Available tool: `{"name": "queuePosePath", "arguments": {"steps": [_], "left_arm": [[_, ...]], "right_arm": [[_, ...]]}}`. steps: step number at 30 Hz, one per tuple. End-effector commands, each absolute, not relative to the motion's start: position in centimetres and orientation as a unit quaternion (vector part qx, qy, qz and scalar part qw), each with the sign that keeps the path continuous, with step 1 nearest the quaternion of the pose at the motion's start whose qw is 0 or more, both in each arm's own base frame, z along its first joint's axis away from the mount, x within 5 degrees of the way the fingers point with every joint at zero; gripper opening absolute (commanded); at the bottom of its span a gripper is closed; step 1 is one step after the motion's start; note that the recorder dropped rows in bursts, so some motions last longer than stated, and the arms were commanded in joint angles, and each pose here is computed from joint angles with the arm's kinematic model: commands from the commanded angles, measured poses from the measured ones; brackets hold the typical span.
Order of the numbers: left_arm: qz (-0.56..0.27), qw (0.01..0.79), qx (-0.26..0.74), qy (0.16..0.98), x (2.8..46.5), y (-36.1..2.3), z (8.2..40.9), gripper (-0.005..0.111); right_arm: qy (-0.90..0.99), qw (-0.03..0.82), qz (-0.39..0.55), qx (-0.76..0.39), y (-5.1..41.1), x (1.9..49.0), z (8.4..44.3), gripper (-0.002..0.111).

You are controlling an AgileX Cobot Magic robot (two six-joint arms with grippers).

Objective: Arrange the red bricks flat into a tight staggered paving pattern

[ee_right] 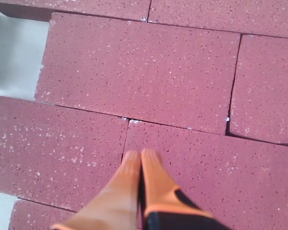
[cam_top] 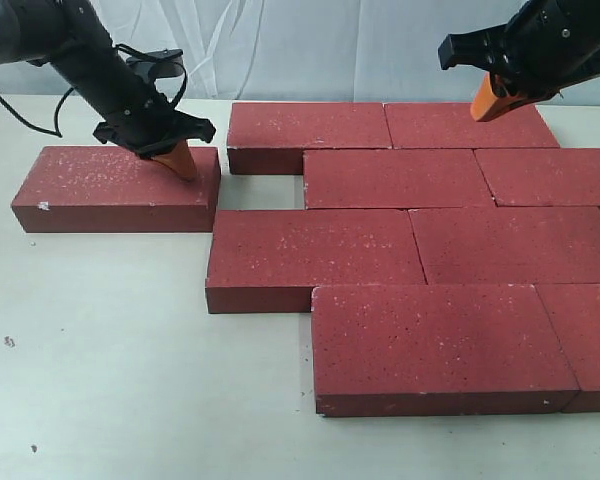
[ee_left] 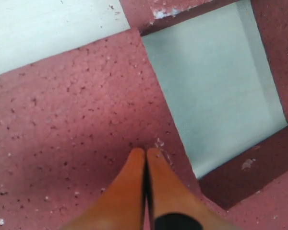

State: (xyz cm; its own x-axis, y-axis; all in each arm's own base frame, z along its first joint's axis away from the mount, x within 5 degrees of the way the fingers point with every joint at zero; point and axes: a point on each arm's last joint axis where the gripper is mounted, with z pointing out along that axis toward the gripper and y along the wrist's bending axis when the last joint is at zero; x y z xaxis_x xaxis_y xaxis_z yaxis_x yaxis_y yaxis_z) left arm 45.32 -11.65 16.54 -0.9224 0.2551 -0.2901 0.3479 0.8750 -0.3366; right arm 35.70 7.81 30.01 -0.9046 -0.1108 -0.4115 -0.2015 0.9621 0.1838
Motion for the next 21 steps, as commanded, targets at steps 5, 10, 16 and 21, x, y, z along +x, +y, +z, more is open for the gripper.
{"name": "queuePosePath", "arguments": {"steps": [5,10,16,21], "left_arm": [[-0.205,0.125,0.161,0.957,45.2,-12.5,16.7,0.0],[-0.199,0.143,0.166,0.955,45.4,-12.5,17.7,0.0],[-0.117,0.16,0.161,0.967,45.7,-11.0,19.5,0.0],[-0.112,0.147,0.156,0.97,45.8,-10.9,18.7,0.0]], "right_arm": [[0.967,0.215,0.11,-0.078,7.5,35.8,30.2,-0.001],[0.967,0.215,0.11,-0.078,7.5,35.8,30.2,-0.001],[0.967,0.215,0.11,-0.078,7.5,35.8,30.2,-0.001],[0.967,0.217,0.11,-0.077,7.5,35.8,30.2,-0.001]]}}
